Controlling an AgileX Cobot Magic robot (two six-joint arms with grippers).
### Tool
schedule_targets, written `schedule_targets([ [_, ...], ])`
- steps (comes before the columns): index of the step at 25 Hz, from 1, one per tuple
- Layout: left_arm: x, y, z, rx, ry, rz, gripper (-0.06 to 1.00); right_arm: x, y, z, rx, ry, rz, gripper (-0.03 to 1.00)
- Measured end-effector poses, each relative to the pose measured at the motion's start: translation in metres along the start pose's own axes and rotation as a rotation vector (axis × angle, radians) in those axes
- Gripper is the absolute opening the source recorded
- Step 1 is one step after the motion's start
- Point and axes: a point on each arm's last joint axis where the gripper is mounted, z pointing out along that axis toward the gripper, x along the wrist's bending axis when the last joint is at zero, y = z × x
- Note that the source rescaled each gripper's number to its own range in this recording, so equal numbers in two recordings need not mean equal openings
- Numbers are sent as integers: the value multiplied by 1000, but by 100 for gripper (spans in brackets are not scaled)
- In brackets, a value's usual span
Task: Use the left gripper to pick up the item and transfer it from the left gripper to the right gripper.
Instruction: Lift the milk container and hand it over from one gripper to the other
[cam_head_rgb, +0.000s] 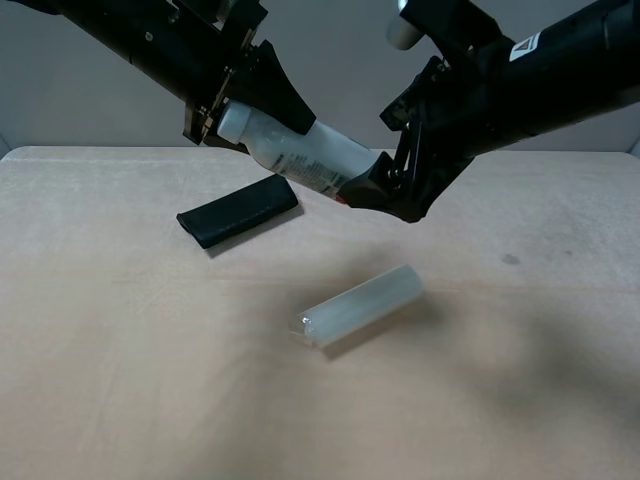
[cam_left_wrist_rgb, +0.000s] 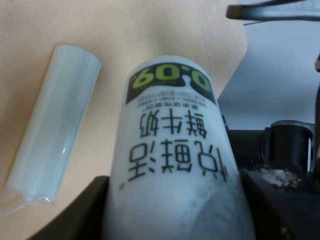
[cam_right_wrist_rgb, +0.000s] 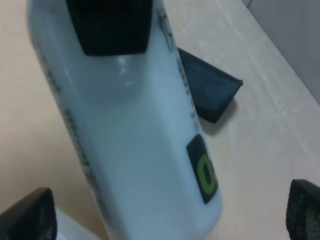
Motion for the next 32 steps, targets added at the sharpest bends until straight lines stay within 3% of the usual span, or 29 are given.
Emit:
schedule_targets([
  [22, -1, 1, 0, -7, -14, -7, 2, 1, -6, 44, -44, 69, 93, 100],
  [32, -1, 1, 0, -7, -14, -7, 2, 1, -4, 45, -71, 72, 127, 100],
])
